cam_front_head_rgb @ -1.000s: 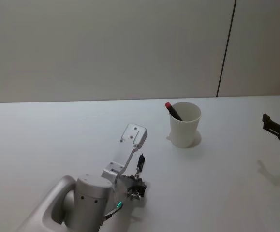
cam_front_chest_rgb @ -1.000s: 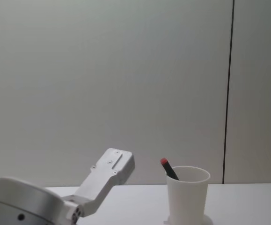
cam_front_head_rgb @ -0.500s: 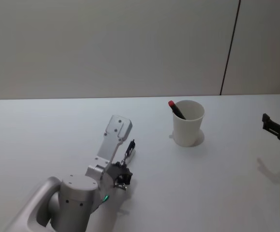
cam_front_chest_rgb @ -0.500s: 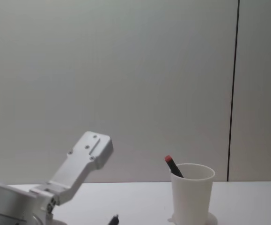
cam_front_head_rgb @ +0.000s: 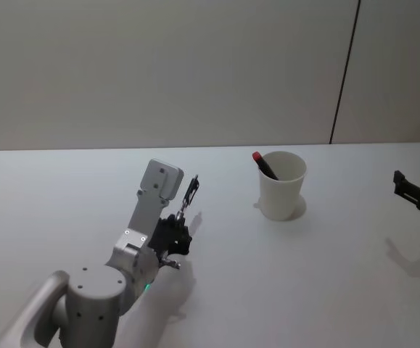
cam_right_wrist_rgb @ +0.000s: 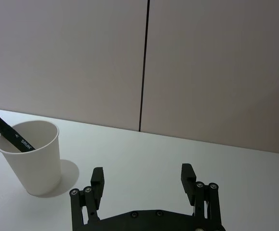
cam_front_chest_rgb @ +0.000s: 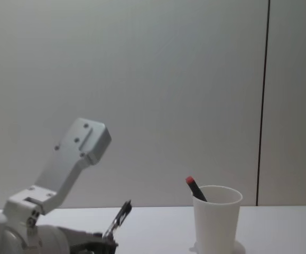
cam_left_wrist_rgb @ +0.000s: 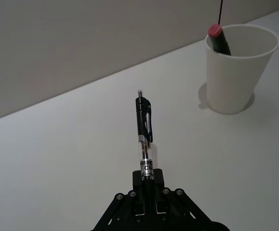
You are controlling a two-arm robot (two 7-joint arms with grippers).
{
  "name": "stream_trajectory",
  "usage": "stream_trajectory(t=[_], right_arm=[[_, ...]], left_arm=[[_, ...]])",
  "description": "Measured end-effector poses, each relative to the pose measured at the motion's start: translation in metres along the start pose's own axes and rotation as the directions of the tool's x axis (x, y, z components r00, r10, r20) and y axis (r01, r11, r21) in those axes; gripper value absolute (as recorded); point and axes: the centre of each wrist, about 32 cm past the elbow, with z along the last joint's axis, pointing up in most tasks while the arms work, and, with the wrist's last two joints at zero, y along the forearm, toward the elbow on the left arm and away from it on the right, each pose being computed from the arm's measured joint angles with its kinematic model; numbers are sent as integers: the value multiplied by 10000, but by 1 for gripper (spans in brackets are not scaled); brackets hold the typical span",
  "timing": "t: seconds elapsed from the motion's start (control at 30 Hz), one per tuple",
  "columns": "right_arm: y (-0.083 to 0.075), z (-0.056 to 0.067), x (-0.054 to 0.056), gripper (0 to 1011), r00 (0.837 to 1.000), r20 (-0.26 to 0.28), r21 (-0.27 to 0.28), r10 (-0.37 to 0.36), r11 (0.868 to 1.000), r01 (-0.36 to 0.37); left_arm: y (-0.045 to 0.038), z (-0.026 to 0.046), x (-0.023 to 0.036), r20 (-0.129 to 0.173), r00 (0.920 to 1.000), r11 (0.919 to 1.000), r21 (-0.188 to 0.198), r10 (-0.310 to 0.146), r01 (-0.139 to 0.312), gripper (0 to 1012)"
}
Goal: Place the pen into the pen holder.
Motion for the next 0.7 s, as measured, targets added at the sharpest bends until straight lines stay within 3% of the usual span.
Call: stream_trajectory(t=[0.13,0.17,0.3,0.37,0.5,0.53,0.57,0.7], right_arm=[[0,0,0,1001,10000,0,0,0,10000,0],[0,0,0,1002,10000,0,0,0,10000,0],[0,0,0,1001,10000,0,0,0,10000,0],[0,0,0,1002,10000,-1,-1,-1,10000,1],[0,0,0,1001,10000,0,0,0,10000,0],[0,0,0,1001,10000,0,1,0,10000,0],[0,0,0,1001,10000,0,0,-1,10000,1],[0,0,0,1002,10000,0,0,-1,10000,1]], left_arm=[[31,-21,64,81,9996,9967,-763,-274,280,138],[31,-21,64,81,9996,9967,-763,-274,280,137],[63,-41,145,241,9972,9831,-1670,-714,745,137],[66,-43,156,269,9965,9804,-1789,-786,822,137],[82,-54,217,474,9910,9581,-2538,-1248,1328,137],[86,-55,233,560,9880,9476,-2800,-1441,1541,137],[86,-55,233,560,9880,9476,-2800,-1441,1541,137],[90,-59,270,833,9772,9155,-3419,-1953,2121,138]])
